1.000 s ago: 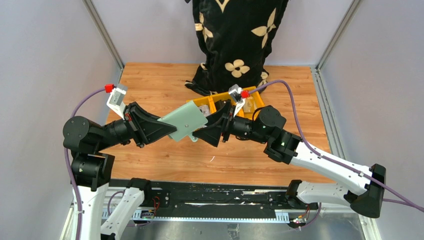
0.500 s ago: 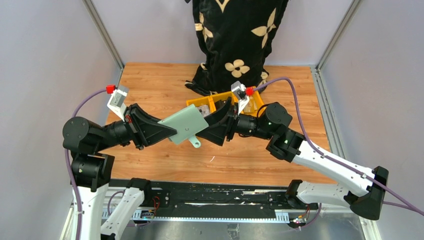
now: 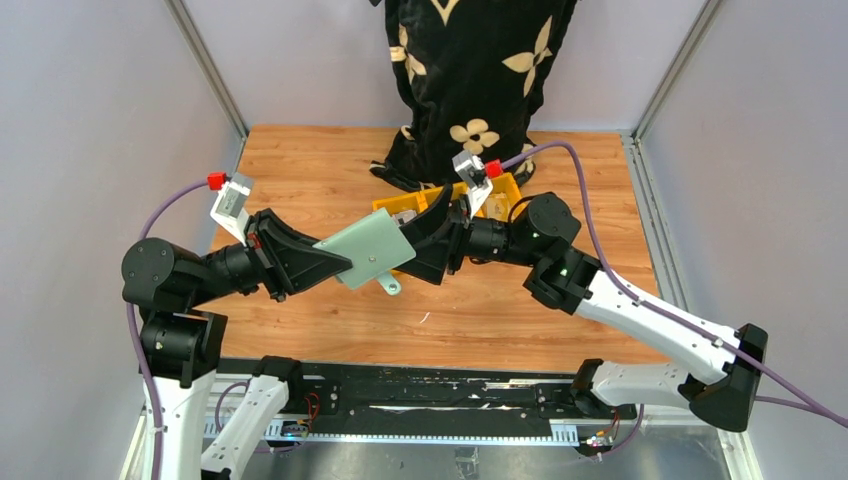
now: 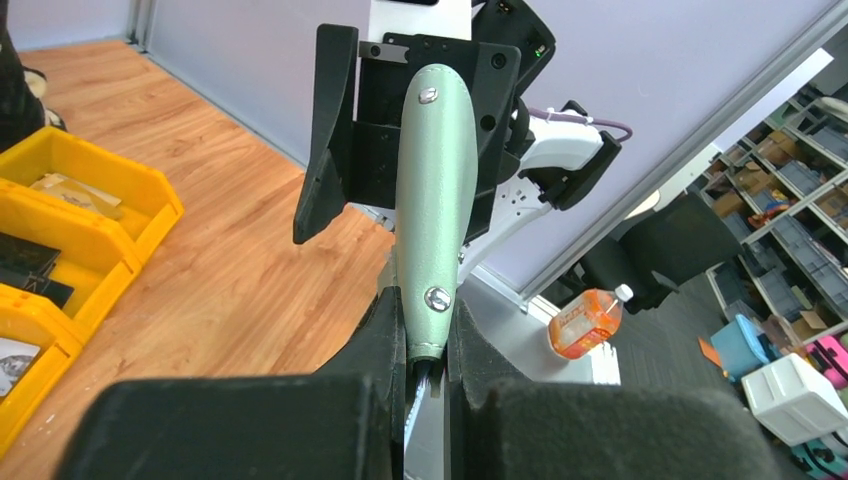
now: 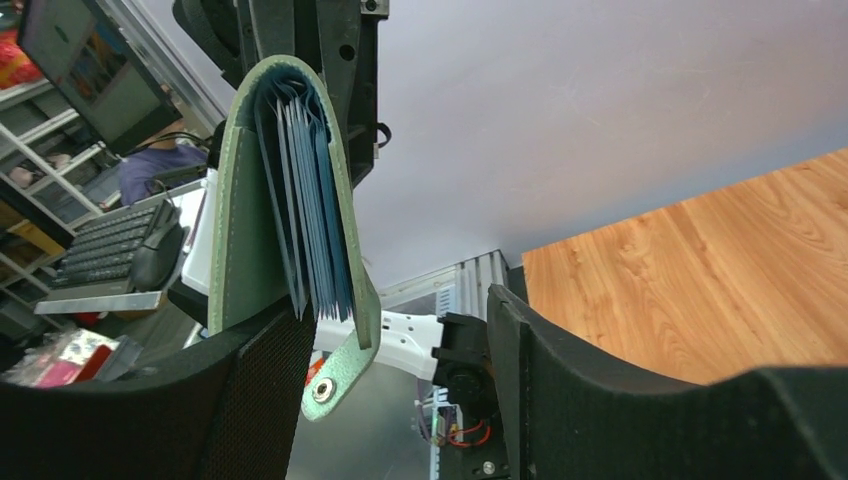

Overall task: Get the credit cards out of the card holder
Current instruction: Open the card holder.

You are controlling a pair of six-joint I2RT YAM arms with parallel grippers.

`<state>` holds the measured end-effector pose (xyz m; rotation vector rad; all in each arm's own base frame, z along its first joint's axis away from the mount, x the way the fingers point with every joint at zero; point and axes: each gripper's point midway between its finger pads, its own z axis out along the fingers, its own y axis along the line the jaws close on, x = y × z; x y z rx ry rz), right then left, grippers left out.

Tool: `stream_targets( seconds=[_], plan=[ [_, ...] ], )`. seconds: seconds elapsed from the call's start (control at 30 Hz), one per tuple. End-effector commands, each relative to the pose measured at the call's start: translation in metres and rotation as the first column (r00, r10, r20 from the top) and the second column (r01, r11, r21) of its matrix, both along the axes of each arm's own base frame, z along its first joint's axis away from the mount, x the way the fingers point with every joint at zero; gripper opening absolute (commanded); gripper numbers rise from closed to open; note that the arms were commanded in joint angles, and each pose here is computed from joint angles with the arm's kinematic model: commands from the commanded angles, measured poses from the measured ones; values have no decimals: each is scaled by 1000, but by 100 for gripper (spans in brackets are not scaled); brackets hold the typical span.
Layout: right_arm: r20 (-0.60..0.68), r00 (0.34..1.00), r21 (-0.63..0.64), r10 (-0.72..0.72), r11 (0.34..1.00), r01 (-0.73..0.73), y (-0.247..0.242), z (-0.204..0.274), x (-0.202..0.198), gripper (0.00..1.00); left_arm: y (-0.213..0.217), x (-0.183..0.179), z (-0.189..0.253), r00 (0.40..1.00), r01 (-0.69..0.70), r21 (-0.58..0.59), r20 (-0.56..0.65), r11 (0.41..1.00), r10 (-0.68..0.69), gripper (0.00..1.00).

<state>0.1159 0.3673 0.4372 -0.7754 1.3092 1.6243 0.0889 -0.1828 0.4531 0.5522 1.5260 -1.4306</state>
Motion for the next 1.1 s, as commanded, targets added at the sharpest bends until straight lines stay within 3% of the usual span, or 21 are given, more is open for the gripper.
stream_targets(
  seconds=[0.0, 0.1, 0.17, 0.23, 0.27, 0.3, 0.37, 0.4, 0.47, 0.5, 0.6, 0.67, 0.83, 1.07],
  plan=[
    [18, 999, 122, 28, 992, -30, 1, 39, 0, 66, -1, -6, -7, 1000, 25, 11, -15, 1000, -25, 0],
    [-21, 996, 172, 91, 981, -86, 11, 48, -1, 55, -1, -4, -16, 999, 26, 21, -31, 999, -25, 0],
    [-30, 990, 208, 135, 970, -126, 12, 50, -6, 41, -1, -2, -25, 999, 27, 39, -46, 999, -25, 0],
    [-43, 987, 223, 156, 964, -142, 12, 49, -8, 16, -1, -1, -36, 997, 31, 58, -76, 998, -26, 4],
    [-53, 987, 216, 154, 966, -140, 12, 45, -8, 8, -1, 0, -40, 996, 32, 65, -80, 997, -27, 11],
    [-58, 987, 208, 147, 969, -132, 11, 42, -7, 1, 0, 1, -42, 997, 26, 74, -74, 997, -20, 32],
    [-79, 992, 178, 101, 980, -86, 9, 33, -2, 0, 3, 8, -47, 998, -25, 111, -52, 993, 31, 94],
    [-109, 992, 133, 63, 990, -48, 8, 23, 3, 0, 7, 14, -46, 996, -84, 141, 14, 986, 83, 99],
    [-145, 988, 47, -44, 998, 52, 8, 10, 19, 0, 17, 23, -39, 975, -197, 178, 137, 964, 174, 100],
    [-197, 973, -62, -122, 992, 112, 8, -11, 30, 0, 24, 27, -33, 945, -260, 203, 255, 944, 205, 100],
    [-175, 939, -232, -295, 940, 252, 8, -29, 44, 0, 42, 36, -16, 813, -431, 193, 507, 882, 286, 100],
    [-145, 914, -340, -379, 887, 314, 14, -47, 47, 0, 46, 32, -12, 737, -471, 181, 618, 863, 273, 100],
    [-62, 880, -472, -470, 791, 389, 35, -51, 44, 0, 39, 14, -42, 669, -414, 228, 733, 881, 125, 100],
    [32, 911, -519, -412, 772, 367, 68, -54, 18, 0, 71, 33, -57, 441, -649, 216, 888, 729, 129, 100]
  ],
)
